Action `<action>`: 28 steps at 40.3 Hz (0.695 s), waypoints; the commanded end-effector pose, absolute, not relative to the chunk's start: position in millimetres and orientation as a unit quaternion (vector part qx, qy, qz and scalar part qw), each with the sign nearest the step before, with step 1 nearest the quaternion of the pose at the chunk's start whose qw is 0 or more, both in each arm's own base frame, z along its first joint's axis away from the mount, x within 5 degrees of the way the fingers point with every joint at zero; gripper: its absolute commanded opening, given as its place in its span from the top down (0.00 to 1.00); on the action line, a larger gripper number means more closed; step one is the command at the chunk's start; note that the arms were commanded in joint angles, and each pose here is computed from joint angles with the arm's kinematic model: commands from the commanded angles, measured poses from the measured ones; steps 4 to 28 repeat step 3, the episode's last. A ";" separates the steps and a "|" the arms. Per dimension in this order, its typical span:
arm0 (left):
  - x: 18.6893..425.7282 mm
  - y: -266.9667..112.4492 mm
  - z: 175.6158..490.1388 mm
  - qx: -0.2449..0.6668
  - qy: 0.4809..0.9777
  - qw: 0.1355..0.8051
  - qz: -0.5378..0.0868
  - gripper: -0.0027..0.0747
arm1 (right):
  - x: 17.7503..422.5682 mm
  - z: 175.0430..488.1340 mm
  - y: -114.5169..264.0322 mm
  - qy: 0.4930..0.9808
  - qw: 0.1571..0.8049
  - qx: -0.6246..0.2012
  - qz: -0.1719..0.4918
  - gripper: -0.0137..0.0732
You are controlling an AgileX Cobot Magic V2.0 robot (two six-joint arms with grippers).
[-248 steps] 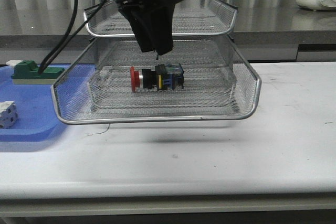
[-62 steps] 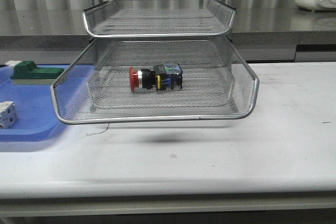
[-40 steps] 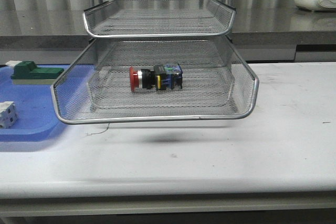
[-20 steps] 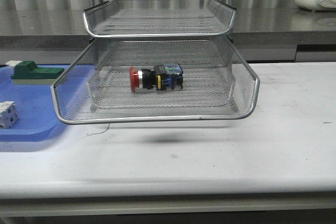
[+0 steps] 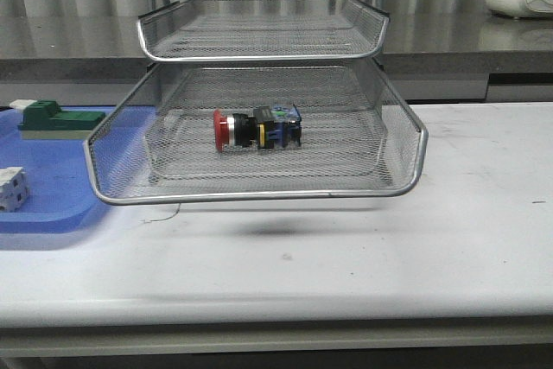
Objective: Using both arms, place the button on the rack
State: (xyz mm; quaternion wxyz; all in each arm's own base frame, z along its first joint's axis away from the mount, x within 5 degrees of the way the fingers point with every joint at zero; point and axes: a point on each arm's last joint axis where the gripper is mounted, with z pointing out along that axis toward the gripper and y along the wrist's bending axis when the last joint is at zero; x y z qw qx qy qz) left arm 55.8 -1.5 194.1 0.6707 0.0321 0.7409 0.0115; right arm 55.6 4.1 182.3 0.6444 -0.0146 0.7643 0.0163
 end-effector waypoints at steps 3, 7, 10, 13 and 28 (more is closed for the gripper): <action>54.9 -1.4 200.3 0.024 0.707 0.707 0.007 0.99 | 55.2 191.4 2.6 0.734 0.679 -0.012 0.007 0.91; 54.9 -1.4 200.3 0.024 0.707 0.707 0.007 0.99 | 55.2 191.4 2.6 0.734 0.679 -0.012 0.007 0.91; 54.9 -1.4 200.3 0.024 0.707 0.707 0.007 0.99 | 55.2 191.4 2.6 0.734 0.679 -0.012 0.007 0.91; 54.9 -1.4 200.3 0.024 0.707 0.707 0.007 0.99 | 55.2 191.4 2.6 0.734 0.679 -0.012 0.007 0.91; 54.9 -1.4 200.3 0.024 0.707 0.707 0.007 0.99 | 55.2 191.4 2.6 0.734 0.679 -0.012 0.007 0.91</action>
